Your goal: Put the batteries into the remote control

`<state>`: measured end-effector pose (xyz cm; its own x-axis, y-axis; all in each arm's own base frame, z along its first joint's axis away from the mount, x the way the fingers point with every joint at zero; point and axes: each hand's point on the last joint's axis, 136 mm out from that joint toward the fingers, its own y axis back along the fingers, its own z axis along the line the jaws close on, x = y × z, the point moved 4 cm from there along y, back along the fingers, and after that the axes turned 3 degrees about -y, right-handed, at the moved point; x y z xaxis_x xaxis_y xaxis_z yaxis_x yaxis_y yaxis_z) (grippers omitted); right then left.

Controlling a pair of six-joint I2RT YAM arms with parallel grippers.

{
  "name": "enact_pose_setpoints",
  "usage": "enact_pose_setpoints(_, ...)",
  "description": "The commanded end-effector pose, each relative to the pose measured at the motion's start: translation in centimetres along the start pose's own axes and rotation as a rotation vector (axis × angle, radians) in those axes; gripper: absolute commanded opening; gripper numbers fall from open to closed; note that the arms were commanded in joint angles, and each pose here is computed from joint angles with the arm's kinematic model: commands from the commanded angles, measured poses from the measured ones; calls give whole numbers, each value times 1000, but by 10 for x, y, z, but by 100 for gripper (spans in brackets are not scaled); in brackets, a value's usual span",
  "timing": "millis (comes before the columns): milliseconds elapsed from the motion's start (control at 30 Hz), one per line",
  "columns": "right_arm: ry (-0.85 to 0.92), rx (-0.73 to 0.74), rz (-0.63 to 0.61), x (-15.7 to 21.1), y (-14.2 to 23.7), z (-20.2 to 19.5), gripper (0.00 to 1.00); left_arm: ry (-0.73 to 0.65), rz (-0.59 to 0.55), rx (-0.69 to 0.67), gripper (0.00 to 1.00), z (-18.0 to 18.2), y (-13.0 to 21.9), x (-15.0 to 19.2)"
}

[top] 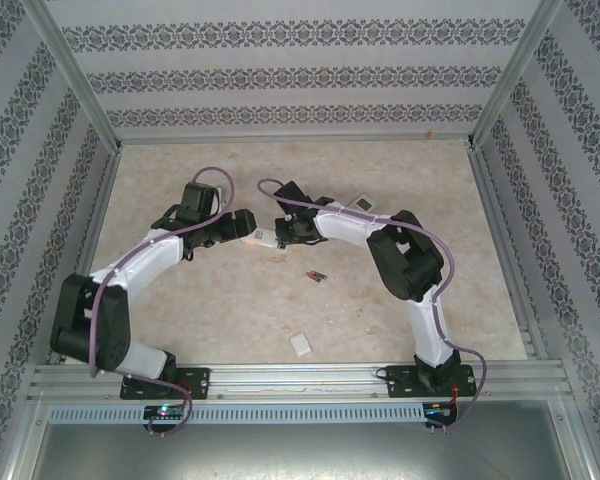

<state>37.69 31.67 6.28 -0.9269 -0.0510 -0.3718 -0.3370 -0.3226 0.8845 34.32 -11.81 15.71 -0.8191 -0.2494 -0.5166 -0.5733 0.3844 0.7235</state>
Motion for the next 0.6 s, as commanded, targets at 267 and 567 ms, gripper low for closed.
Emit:
enact_pose_setpoints(267,87,-33,-169,-6,102,12,34,-36,-76,4,90,0,53,15)
enact_pose_setpoints(567,73,-22,-40,153,146,-5,89,-116,-93,86,99,-10,82,32)
